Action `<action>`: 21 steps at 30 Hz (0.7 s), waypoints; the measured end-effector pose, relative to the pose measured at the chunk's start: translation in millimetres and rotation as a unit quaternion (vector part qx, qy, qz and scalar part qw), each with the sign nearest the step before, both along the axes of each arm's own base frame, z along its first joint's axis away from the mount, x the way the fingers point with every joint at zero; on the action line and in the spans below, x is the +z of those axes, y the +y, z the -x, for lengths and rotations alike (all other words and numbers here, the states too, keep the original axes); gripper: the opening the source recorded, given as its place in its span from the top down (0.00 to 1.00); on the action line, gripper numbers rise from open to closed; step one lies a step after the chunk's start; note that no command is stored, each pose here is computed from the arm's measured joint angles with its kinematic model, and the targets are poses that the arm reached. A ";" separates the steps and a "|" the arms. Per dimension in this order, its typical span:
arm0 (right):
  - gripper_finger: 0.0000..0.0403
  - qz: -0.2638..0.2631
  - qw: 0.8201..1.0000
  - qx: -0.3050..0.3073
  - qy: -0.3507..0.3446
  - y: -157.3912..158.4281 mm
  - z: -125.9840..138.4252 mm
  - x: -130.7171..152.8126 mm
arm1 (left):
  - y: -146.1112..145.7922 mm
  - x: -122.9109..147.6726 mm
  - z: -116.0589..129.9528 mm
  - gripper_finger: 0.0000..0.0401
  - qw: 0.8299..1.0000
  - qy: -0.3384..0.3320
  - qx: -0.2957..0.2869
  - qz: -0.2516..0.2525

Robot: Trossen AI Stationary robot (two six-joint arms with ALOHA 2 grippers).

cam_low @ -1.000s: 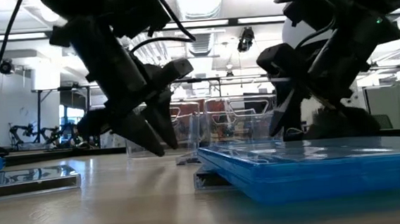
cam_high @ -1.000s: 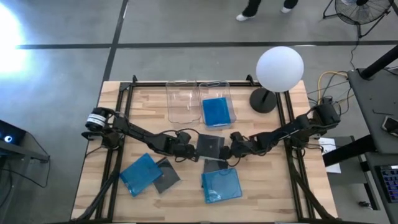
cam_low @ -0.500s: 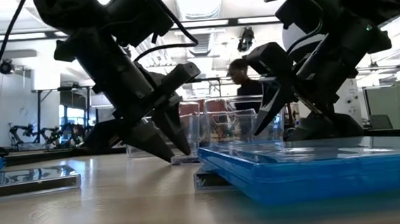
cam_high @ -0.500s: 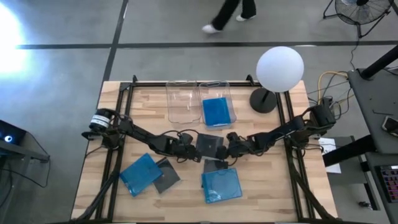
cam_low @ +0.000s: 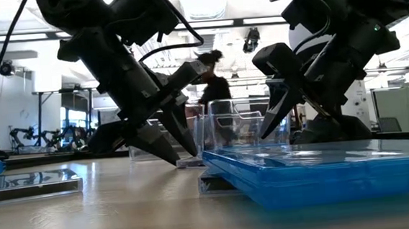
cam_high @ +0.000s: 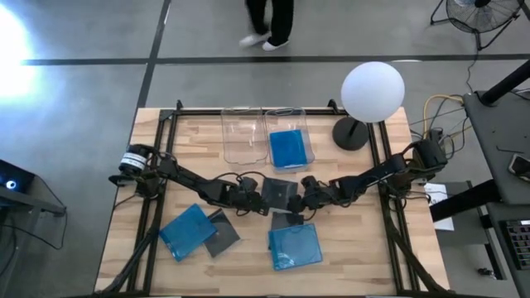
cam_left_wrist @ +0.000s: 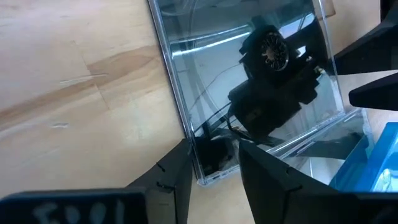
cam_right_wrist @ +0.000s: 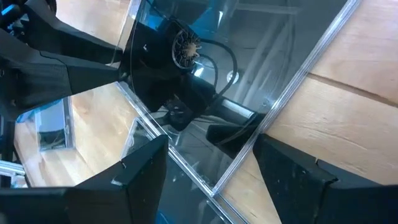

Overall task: Pick & place jewel cases by type
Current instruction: Put the right black CD case into the left transparent bin

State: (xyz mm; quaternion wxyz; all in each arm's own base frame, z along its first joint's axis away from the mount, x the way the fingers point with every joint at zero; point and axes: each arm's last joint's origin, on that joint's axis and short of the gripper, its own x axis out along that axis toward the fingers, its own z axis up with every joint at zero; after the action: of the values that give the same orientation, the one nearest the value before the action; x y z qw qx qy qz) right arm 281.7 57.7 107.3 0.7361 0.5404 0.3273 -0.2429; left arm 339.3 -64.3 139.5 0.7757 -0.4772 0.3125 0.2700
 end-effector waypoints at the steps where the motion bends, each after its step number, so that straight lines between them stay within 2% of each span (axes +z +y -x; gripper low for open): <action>1: 0.40 0.003 1.000 0.005 0.000 0.0 0.3 0.8 | 0.0 1.3 -0.1 0.74 1.000 -0.002 -0.001 0.000; 4: 0.40 0.006 1.000 0.026 0.012 0.1 3.5 4.3 | -1.7 14.2 -0.4 0.74 1.000 -0.019 -0.017 0.005; 9: 0.40 0.022 0.996 0.076 0.052 -0.7 14.6 13.0 | -0.5 53.9 -1.3 0.74 0.994 -0.109 -0.025 -0.002; 15: 0.40 0.049 0.990 0.115 0.061 -1.4 18.6 16.4 | 3.2 72.6 -2.2 0.74 0.985 -0.165 -0.031 -0.038; 18: 0.40 0.043 0.992 0.106 0.061 -1.5 18.4 16.6 | 5.6 62.3 -0.4 0.74 0.991 -0.126 -0.025 -0.037; 21: 0.40 0.033 0.993 0.094 0.063 -1.1 18.7 16.5 | 7.6 51.1 7.4 0.74 0.996 -0.073 0.019 -0.053</action>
State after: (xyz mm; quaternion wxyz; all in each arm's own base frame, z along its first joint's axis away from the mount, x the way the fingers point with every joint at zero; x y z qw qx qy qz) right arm 263.0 56.6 123.8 0.7512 0.4662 0.4139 -0.2168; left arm 331.9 -56.6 190.6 0.8154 -0.4595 0.2314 0.2655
